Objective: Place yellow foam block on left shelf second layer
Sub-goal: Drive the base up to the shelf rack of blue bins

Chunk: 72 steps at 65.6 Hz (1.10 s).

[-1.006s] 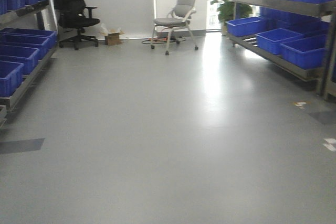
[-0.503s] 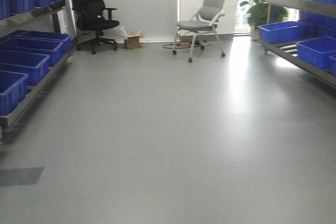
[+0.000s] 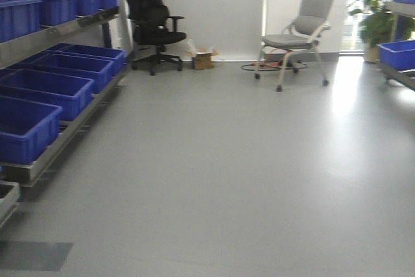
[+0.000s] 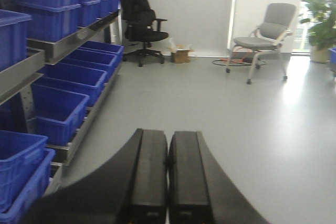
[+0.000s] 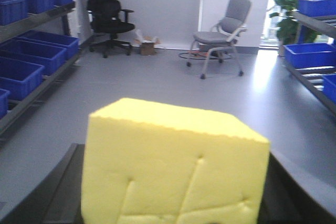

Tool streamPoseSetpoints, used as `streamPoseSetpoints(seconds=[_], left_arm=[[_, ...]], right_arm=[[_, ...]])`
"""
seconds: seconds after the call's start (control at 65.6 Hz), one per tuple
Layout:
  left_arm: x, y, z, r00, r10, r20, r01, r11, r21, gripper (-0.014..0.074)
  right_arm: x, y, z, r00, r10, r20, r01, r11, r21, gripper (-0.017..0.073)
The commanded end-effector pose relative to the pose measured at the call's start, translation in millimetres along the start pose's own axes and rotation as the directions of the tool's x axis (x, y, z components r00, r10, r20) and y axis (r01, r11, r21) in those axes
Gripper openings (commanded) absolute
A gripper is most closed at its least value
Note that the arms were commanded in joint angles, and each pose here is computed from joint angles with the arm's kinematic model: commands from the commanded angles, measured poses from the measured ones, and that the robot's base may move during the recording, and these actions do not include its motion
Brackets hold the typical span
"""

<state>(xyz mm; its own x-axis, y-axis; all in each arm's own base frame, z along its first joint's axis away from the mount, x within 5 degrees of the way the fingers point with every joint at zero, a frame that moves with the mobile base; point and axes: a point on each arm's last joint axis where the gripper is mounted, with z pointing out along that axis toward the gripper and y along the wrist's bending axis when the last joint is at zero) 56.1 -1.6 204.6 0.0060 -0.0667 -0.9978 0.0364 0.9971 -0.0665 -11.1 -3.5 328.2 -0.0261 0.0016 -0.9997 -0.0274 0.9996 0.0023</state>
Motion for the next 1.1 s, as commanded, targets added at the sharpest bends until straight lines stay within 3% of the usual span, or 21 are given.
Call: streamPoseSetpoints(seconds=[0.0, 1.082], left_arm=[[0.9, -1.3, 0.7, 0.998, -0.007, 0.061, 0.006, 1.0, 0.022, 0.0136], [0.9, -1.3, 0.7, 0.998, -0.007, 0.061, 0.006, 1.0, 0.022, 0.0136]], right_arm=[[-15.6, -0.2, -6.5, 0.992, -0.012, 0.122, 0.012, 1.0, 0.006, 0.0321], [-15.6, -0.2, -6.5, 0.992, -0.012, 0.122, 0.012, 1.0, 0.006, 0.0321]])
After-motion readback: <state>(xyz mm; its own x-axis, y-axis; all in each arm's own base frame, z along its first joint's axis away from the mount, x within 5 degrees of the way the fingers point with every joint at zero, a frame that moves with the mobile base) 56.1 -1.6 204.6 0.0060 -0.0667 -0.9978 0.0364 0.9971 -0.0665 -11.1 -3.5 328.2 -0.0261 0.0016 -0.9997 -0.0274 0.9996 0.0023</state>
